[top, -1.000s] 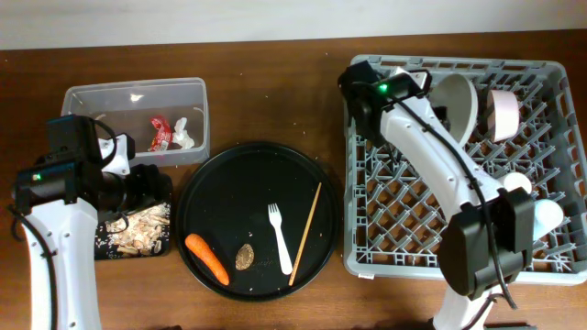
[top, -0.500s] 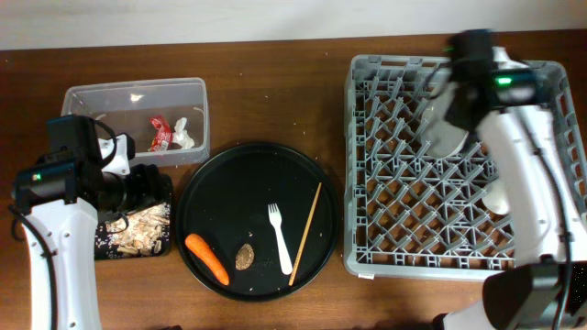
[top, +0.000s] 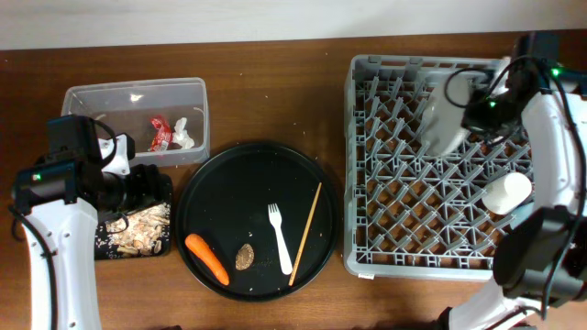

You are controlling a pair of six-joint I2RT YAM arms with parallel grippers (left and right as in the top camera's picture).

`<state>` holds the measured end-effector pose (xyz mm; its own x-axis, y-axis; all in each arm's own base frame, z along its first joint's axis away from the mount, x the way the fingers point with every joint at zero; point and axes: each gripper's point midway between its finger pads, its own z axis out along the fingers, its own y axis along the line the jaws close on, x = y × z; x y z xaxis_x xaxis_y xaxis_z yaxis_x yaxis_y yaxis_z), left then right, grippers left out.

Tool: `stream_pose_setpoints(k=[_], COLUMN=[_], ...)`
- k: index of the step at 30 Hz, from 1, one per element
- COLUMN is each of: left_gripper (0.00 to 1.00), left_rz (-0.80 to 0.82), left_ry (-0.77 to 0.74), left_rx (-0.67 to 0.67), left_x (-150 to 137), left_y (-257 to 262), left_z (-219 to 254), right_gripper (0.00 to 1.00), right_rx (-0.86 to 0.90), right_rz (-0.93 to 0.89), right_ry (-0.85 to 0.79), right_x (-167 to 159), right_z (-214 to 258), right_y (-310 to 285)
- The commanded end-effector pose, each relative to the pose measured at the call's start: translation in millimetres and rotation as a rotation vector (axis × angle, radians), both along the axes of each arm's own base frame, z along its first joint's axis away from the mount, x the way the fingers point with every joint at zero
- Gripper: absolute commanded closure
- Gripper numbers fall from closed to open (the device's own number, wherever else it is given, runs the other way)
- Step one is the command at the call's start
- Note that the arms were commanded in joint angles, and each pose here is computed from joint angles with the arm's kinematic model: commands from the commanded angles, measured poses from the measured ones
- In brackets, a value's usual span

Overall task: Sort waste into correct bins and load items into the dishwasher rack
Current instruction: 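Stand the plate upright in the rack's back row and release, then grasp the wooden chopstick on the round tray with the right gripper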

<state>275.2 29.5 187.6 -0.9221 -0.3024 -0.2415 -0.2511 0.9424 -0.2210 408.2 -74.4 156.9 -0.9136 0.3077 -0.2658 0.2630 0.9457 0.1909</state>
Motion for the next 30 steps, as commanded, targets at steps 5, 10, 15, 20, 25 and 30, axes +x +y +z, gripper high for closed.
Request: stream_pose_setpoints(k=[5, 10, 15, 20, 25, 30], left_gripper=[0.32, 0.32, 0.32, 0.26, 0.21, 0.21], left_rz=[0.004, 0.004, 0.004, 0.004, 0.004, 0.002], left_ry=[-0.002, -0.002, -0.002, -0.002, -0.002, 0.006], left_rx=[-0.011, -0.011, -0.011, -0.012, -0.012, -0.014], left_x=[-1, -1, -1, -1, -1, -1], left_y=[-1, -1, -1, -1, -1, -1], left_z=[-1, -1, -1, -1, -1, -3], right_gripper=[0.95, 0.9, 0.85, 0.77, 0.52, 0.55], right_rx=[0.297, 0.259, 0.09, 0.053, 0.106, 0.168], right_rz=[0.415, 0.406, 0.218, 0.227, 0.303, 0.448], right_ry=[-0.148, -0.117, -0.031, -0.145, -0.149, -0.004], right_x=[0, -4, -16, -37, -75, -109], right_z=[21, 17, 28, 89, 116, 103], right_y=[73, 67, 34, 41, 79, 147])
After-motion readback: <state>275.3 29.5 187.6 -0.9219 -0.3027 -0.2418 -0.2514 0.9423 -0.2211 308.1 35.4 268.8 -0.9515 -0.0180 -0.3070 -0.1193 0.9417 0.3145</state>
